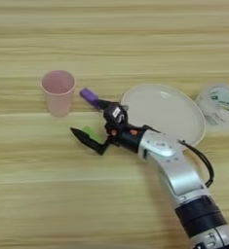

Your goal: Move the objects on the table

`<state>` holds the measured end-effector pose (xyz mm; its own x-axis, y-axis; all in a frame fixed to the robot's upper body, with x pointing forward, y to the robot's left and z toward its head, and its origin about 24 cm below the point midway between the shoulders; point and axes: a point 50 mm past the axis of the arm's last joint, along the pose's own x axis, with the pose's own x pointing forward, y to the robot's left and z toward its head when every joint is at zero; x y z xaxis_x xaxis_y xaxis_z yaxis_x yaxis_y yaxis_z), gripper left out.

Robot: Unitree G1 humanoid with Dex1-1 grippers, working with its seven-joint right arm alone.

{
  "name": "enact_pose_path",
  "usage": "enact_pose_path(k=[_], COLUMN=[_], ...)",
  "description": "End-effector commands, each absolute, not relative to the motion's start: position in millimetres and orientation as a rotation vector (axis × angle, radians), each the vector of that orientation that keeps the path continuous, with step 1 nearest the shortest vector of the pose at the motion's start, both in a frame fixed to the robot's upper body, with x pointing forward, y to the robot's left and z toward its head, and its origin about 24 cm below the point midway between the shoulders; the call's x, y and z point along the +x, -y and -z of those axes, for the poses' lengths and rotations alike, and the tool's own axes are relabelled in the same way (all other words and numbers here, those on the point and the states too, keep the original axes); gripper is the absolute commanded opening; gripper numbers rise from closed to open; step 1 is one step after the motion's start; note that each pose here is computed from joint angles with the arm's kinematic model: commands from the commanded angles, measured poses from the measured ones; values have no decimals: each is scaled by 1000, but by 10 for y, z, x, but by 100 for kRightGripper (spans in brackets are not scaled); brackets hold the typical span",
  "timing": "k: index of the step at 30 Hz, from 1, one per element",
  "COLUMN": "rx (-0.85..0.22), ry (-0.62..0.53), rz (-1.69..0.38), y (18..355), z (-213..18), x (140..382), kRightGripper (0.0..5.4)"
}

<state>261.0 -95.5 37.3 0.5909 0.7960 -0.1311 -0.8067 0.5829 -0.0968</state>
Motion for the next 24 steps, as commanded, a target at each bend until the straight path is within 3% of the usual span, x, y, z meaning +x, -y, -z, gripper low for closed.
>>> enact_pose_path(k=[1,24], rx=[-166,-136], ry=[42,132], rz=[-929,-914], y=[882,630], z=[-584,-777], x=[2742,3064], kRightGripper=[536,536])
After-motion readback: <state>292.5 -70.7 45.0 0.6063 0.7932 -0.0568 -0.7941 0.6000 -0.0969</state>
